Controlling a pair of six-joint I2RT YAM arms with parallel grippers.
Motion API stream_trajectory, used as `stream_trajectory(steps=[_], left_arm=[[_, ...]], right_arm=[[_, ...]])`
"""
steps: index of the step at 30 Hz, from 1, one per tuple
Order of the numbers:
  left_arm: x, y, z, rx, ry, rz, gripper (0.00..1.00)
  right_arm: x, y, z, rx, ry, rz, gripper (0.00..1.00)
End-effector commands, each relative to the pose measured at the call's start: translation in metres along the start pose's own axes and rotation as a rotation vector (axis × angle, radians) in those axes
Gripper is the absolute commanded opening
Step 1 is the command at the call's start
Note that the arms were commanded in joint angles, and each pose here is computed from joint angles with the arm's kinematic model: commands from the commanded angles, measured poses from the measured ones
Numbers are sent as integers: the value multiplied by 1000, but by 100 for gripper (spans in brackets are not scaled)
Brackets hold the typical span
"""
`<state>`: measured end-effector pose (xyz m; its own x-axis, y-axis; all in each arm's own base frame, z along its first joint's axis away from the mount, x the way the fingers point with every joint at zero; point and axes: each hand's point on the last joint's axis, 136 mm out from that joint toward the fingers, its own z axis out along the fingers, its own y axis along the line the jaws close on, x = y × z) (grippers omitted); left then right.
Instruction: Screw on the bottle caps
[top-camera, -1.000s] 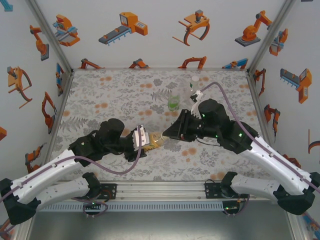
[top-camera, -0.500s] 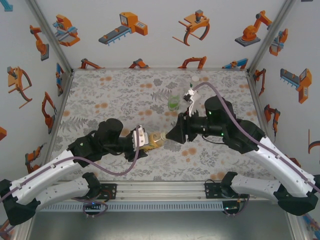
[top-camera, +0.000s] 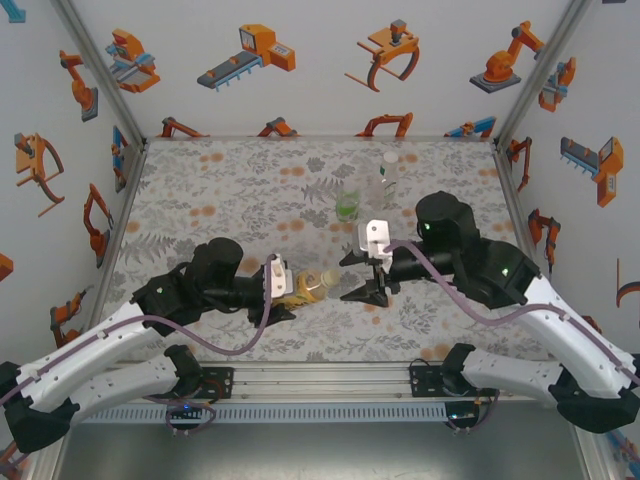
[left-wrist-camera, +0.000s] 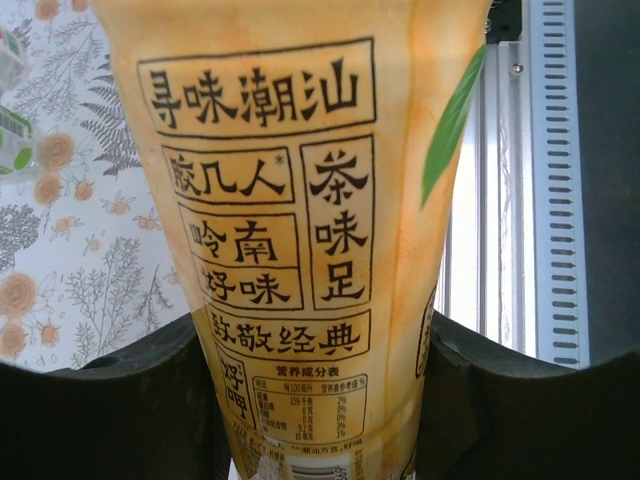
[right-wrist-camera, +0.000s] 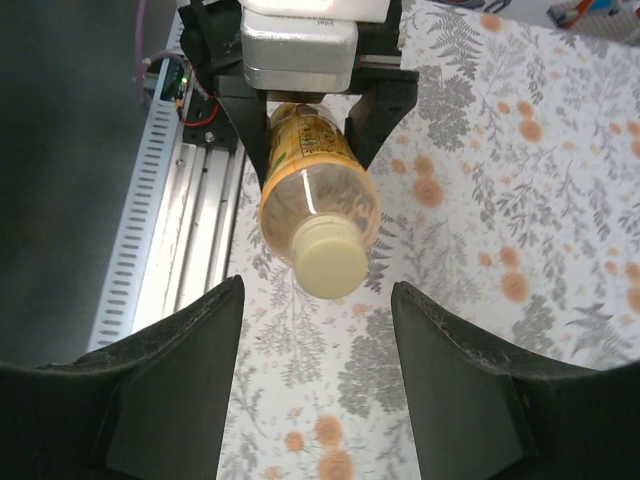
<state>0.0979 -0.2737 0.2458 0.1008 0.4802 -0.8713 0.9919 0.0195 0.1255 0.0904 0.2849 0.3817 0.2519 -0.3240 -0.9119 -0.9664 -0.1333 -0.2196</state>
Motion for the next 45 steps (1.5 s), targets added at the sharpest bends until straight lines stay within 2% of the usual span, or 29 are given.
stream_trajectory(steps=[1,9,26,32,35,38,41,45], left_arm=[[-3,-11,-2,64,-9,18,0],[-4,-12,-1,76,-9,27,0],[-7,-14,-1,94,-17,28,0],[-6,-14,0,92,-14,23,0],[-5,-13,1,88,-10,18,0],[-3,-11,1,72,-3,15,0],[-1,-8,2,55,2,15,0],[1,-3,3,28,12,16,0]], right_arm=[[-12,8,-3,-63,-28,-104,57],[-8,14,8,-142,-41,-53,48],[8,12,16,-127,-24,-15,41],[8,10,16,-109,-28,19,30],[9,1,18,-57,-27,128,22],[18,-17,20,48,-11,316,6],[28,-30,21,138,-17,524,0],[46,-47,19,268,-40,872,0]])
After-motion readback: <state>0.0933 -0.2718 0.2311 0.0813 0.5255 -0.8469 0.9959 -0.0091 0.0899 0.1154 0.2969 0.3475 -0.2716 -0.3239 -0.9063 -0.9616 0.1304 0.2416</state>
